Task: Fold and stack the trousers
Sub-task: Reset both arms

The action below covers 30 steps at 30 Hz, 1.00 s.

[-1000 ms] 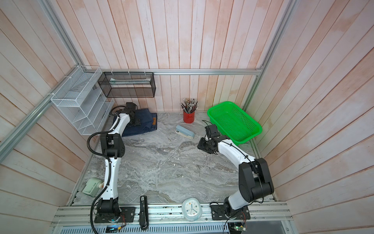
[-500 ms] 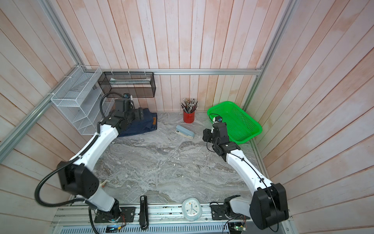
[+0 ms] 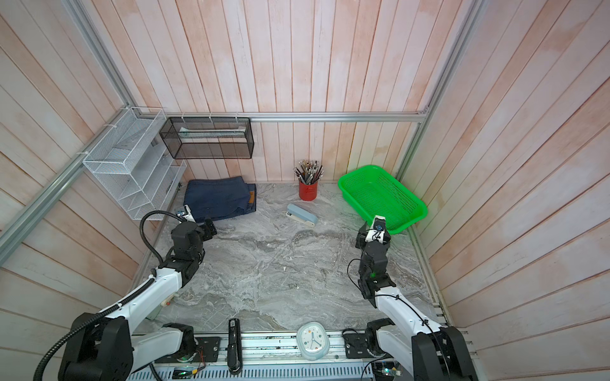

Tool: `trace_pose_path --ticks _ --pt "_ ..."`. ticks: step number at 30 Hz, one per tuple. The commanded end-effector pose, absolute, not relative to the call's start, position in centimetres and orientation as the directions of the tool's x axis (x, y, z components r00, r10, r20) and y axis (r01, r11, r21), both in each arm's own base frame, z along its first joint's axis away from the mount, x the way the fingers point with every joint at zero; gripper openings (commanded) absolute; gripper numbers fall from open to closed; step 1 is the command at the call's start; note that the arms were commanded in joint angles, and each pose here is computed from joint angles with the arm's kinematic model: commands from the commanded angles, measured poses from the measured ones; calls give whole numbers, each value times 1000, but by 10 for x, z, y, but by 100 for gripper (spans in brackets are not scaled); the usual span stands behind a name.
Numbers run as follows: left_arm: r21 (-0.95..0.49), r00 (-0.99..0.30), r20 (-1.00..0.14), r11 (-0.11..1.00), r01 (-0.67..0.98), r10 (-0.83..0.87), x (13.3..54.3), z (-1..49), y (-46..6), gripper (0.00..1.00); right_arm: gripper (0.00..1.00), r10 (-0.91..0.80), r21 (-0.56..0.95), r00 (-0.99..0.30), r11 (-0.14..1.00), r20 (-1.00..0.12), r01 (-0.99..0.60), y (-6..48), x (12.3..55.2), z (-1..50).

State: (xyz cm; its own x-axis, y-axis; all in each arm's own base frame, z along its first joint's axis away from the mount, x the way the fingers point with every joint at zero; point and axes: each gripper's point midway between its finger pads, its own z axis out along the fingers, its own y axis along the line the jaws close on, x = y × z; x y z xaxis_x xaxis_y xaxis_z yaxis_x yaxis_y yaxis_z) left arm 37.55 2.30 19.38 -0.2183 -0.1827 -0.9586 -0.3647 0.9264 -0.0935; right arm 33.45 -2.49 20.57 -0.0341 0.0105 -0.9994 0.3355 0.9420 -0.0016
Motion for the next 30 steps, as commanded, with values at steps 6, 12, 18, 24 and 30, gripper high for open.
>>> trace_pose_path --ticks 6,12,18,24,30 --pt "-193 -32 -971 861 -471 -235 361 187 48 91 64 66 67 15 912 -998 405 -62 336 186" --pt "-196 -6 -976 882 -429 -219 373 183 44 91 72 57 46 -25 945 -998 325 -47 343 156" --pt "-187 45 -982 915 -357 -183 387 185 36 91 98 22 3 -69 964 -997 265 -36 360 138" --pt "-123 18 -992 935 -334 -124 364 207 19 88 98 31 7 -90 966 -995 260 -37 367 129" --pt "-83 -28 -994 902 -424 -105 332 183 45 88 98 55 27 -113 971 -992 237 -39 371 127"
